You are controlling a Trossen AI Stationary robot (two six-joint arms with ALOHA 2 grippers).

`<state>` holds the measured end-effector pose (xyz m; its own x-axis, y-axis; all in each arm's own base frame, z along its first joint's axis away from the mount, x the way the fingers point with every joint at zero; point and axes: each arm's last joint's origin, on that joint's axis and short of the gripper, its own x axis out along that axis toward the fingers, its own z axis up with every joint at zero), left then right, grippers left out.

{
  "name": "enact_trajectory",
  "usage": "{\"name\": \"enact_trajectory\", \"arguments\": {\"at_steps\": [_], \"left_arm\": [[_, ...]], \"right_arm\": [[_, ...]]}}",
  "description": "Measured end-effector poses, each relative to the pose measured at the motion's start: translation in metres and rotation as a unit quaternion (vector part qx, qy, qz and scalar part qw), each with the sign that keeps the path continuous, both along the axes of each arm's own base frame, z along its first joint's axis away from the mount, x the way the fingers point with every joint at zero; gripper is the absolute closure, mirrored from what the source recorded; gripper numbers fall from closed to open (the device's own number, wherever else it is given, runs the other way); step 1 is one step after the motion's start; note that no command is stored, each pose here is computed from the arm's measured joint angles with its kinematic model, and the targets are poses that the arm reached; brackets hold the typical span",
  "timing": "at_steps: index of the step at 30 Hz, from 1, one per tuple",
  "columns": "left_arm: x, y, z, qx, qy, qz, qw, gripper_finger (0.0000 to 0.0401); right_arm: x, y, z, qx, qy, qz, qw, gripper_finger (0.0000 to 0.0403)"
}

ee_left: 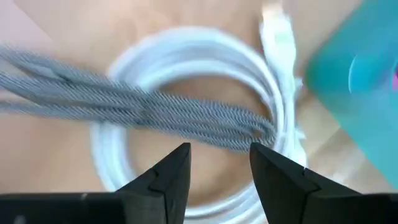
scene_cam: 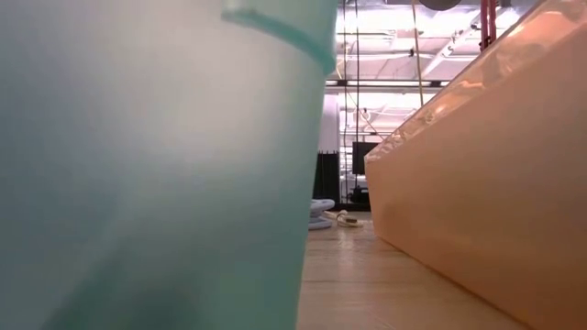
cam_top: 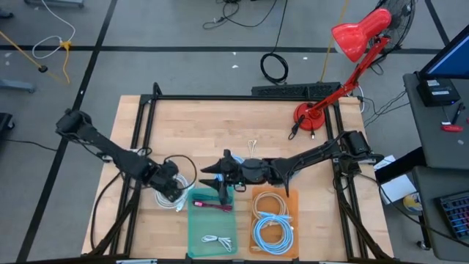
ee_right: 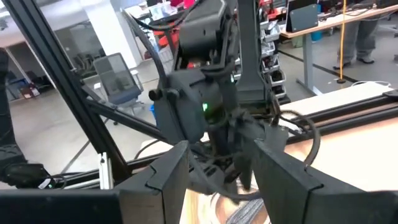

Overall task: Pick & Place USB Port
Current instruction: Put the black charger cable into the green bin

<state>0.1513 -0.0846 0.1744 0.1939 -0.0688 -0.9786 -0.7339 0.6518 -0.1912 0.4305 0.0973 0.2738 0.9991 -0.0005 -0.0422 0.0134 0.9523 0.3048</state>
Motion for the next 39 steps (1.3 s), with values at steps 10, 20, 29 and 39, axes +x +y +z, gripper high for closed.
{"name": "enact_trajectory", "arguments": {"at_steps": [10,20,29,39], "left_arm": [[-0.012,0.013,0.024,0.015,0.039,0.048,0.998,0.0231],[-0.009,0.019,0.023,0.086,0.027,-0.348,0.933,0.0231],[0.003,0.016,0.012,0.123,0.039,-0.457,0.880,0.0231],[0.017,0.008,-0.025,0.116,0.154,-0.476,0.858,0.0231]], "right_arm": [[-0.001,0.003,0.001,0.001,-0.003,0.004,1.000,0.0239],[-0.002,0.003,0.004,0.002,-0.007,0.004,1.000,0.0239],[-0.002,0.002,0.004,0.002,-0.007,0.004,1.000,0.0239],[-0.002,0.001,0.004,0.001,-0.004,0.002,1.000,0.0239]]}}
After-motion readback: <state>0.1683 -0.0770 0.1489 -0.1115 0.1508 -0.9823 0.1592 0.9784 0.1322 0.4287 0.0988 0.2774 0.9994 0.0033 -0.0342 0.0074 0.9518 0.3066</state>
